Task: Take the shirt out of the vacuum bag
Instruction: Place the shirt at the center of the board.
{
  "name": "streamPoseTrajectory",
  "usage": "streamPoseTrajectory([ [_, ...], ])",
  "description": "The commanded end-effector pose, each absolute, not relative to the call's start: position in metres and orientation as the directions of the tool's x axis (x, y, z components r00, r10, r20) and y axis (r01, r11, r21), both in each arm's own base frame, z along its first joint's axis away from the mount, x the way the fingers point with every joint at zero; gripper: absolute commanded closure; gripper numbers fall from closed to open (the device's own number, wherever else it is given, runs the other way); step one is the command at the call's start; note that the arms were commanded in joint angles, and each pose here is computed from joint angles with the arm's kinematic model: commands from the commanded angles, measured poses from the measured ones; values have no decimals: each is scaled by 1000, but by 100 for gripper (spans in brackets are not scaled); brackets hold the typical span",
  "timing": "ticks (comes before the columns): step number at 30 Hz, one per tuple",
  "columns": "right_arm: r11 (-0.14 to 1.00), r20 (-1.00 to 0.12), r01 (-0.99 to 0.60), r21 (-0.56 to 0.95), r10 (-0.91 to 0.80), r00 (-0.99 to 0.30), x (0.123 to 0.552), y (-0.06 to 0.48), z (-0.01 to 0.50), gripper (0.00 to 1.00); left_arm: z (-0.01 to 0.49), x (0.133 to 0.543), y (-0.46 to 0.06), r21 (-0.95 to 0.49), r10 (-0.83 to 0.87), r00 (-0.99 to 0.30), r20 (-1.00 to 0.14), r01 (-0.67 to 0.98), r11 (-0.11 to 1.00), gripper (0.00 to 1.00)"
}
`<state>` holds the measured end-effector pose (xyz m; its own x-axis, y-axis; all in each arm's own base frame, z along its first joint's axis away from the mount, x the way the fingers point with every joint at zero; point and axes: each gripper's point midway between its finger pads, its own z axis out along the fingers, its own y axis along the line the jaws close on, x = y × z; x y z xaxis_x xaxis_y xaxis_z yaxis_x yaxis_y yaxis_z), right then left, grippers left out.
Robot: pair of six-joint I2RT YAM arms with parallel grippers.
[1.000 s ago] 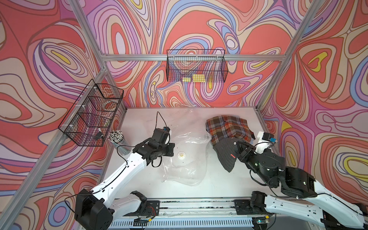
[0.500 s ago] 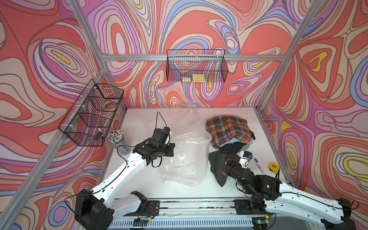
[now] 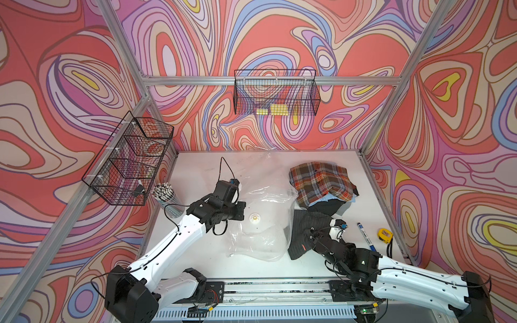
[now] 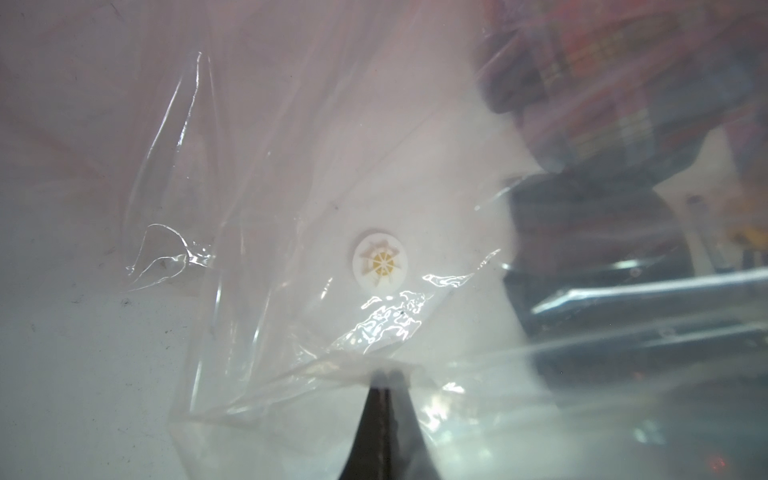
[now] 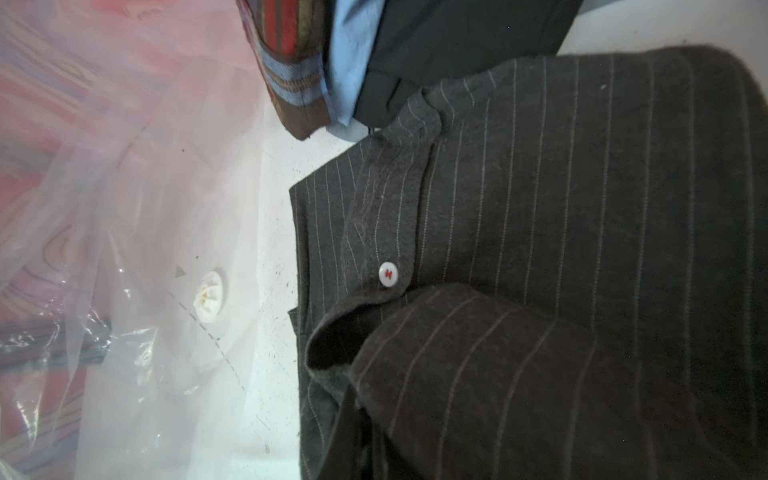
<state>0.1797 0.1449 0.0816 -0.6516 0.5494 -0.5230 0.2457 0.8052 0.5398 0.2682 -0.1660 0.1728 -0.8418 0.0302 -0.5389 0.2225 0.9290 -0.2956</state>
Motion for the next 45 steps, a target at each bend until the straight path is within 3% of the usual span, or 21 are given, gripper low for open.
streamPoseTrajectory([
  [1,804,-443,266,533,532,-721,168,157,55,88,181,267,-165,-300,32,-840,-542,228,926,100],
  [5,820,-447,248,516,504,-739,171,168,61,64,181,267,-163,-294,32,-840,-542,225,929,100],
  [9,816,-488,180,549,488,-724,181,179,101,43,183,267,-160,-281,30,-832,-554,221,934,100],
  [12,806,-482,169,567,491,-726,180,182,124,35,185,267,-159,-279,28,-828,-560,220,935,100],
  [14,796,-467,176,580,502,-728,179,183,134,31,185,267,-159,-279,28,-826,-563,222,934,93],
  [16,787,-456,179,590,508,-730,178,183,139,23,186,268,-159,-279,27,-826,-563,221,934,78],
  [23,787,-429,232,571,528,-733,174,178,124,19,186,267,-160,-281,30,-826,-563,225,933,58],
  [27,757,-435,191,625,541,-720,176,180,144,18,188,267,-158,-281,22,-821,-570,220,934,25],
  [28,754,-445,175,633,540,-714,177,180,153,16,188,267,-158,-283,20,-820,-572,220,934,18],
  [29,758,-455,164,631,534,-713,177,179,158,2,188,267,-159,-285,20,-819,-574,222,932,11],
  [30,773,-474,157,615,522,-710,178,177,161,2,189,267,-160,-289,18,-819,-574,223,931,2],
  [35,822,-513,189,538,497,-700,180,165,158,2,196,266,-166,-337,-5,-804,-595,244,909,1],
  [45,810,-544,122,573,487,-684,187,177,168,2,246,251,-194,-536,-125,-715,-688,385,752,1],
])
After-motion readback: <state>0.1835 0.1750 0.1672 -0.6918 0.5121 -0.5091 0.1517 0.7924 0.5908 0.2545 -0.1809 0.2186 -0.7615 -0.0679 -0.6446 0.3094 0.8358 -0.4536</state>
